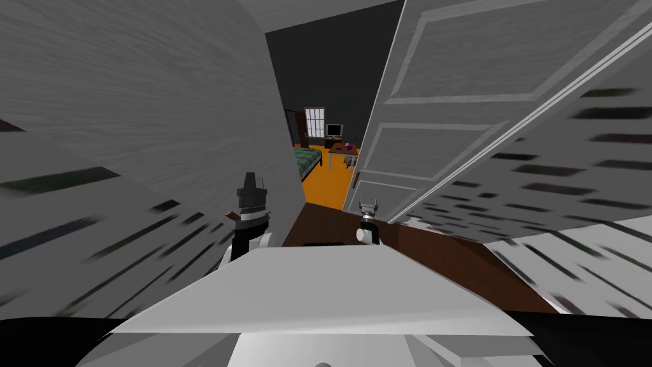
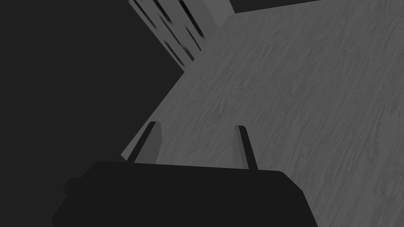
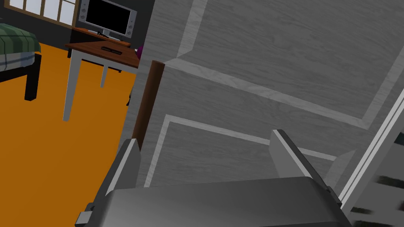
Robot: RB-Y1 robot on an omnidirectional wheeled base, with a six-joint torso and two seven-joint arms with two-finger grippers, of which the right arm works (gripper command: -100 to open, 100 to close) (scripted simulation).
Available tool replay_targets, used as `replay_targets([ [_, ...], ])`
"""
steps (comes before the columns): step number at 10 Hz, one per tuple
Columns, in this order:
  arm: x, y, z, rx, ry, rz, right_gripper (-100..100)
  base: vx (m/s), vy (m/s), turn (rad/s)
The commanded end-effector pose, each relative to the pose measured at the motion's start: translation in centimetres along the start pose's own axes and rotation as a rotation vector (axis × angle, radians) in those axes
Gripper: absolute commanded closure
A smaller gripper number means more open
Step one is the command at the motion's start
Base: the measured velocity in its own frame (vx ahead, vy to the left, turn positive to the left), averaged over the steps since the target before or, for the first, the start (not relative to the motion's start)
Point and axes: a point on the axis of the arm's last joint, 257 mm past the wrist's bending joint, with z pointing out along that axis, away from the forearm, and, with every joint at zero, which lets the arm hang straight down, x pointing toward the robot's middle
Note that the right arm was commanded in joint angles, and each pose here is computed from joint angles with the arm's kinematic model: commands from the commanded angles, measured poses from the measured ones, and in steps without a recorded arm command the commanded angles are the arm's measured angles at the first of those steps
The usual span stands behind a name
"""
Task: Pull the door open
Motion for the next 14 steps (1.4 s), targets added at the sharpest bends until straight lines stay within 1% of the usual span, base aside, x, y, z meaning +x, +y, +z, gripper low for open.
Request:
replay_targets([
  [1,-1.0,0.0,-0.17,-0.004,-0.021,0.032,-100,0.085,-0.04,0.107],
  [4,-2.9,-0.1,-0.43,-0.014,-0.06,0.085,-100,0.083,-0.05,0.104],
  [5,-4.0,-0.2,-0.64,-0.021,-0.084,0.119,-100,0.133,-0.064,0.187],
  [7,-5.0,-0.2,-0.86,-0.029,-0.107,0.15,-100,0.112,-0.076,0.135],
  [8,-6.1,-0.3,-1.1,-0.038,-0.13,0.181,-100,0.1,-0.075,0.16],
  [9,-6.6,-0.3,-1.23,-0.042,-0.141,0.195,-100,0.11,-0.071,0.143],
  [10,-7.4,-0.3,-1.47,-0.051,-0.16,0.221,-100,0.118,-0.074,0.131],
  [14,-9.0,-0.3,-1.99,-0.07,-0.197,0.269,-100,0.077,-0.06,0.084],
])
